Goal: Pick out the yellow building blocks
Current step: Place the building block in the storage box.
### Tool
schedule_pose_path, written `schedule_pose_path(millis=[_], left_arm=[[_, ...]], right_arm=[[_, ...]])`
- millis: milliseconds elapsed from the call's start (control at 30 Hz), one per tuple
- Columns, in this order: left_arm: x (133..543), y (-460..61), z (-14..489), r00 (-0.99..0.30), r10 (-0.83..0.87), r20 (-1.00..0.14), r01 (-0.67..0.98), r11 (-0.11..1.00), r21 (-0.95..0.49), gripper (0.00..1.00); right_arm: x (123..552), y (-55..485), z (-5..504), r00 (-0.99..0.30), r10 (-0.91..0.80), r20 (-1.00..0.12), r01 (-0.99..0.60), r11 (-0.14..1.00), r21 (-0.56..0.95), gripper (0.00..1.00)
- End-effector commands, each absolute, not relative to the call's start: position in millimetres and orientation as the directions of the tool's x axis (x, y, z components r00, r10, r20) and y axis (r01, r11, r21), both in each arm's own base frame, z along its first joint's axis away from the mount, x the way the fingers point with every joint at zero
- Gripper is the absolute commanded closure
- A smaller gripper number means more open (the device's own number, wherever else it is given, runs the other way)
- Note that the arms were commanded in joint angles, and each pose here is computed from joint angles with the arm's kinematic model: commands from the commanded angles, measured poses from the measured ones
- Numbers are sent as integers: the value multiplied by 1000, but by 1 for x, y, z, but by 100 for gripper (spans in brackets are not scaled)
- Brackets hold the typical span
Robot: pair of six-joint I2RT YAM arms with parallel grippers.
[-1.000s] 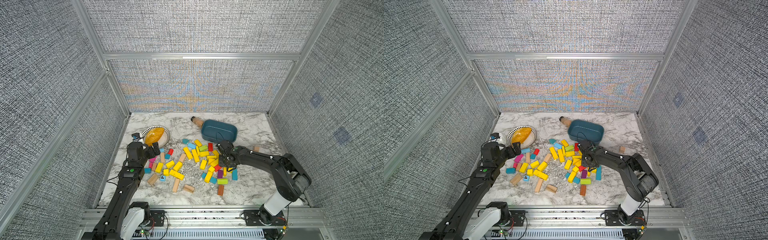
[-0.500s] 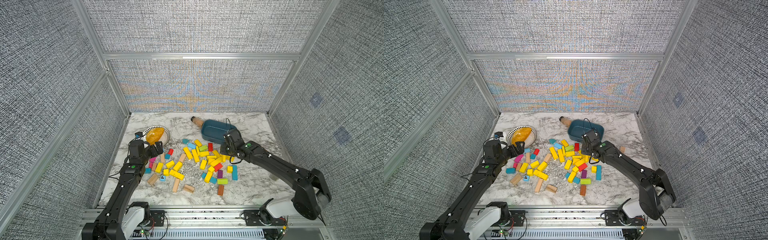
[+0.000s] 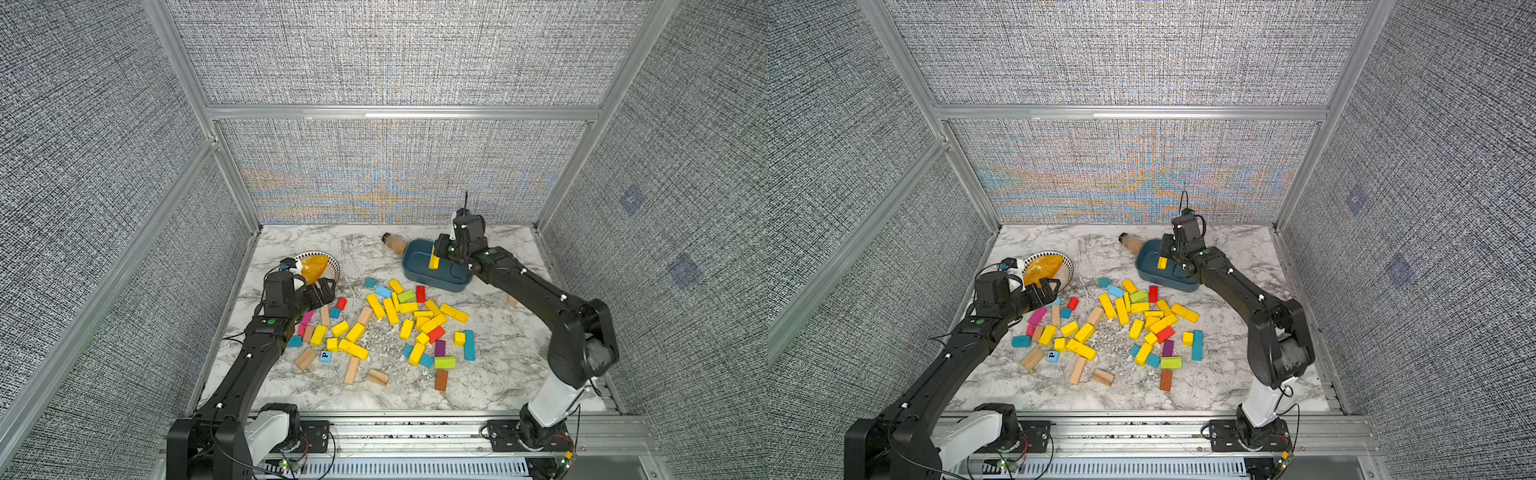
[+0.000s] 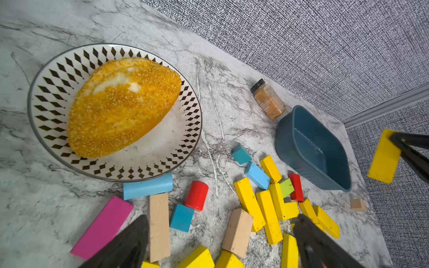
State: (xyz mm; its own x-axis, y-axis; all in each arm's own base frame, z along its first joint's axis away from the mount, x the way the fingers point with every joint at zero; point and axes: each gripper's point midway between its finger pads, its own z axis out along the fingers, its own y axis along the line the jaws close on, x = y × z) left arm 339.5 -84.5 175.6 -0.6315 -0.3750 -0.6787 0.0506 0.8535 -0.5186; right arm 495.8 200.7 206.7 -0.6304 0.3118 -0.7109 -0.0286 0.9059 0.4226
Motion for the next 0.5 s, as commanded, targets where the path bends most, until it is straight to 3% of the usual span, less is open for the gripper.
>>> schedule_pose_path(millis=[0,133,467], left_arm=[[341,-91,180,-638,-363,-680,77,847,-525,2],[342,-97,171,-673,-330,-662,89,853,-515,2],[342,-110,173,-725,-234,-648,164,855,-492,2]], right_arm=[[527,214,203,-618,303,-725,-95,887,452,100],[552,225,163,-671,288,-683,-95,880,465,100],[566,241,98,-745,299,-597,-62,859,507,100]])
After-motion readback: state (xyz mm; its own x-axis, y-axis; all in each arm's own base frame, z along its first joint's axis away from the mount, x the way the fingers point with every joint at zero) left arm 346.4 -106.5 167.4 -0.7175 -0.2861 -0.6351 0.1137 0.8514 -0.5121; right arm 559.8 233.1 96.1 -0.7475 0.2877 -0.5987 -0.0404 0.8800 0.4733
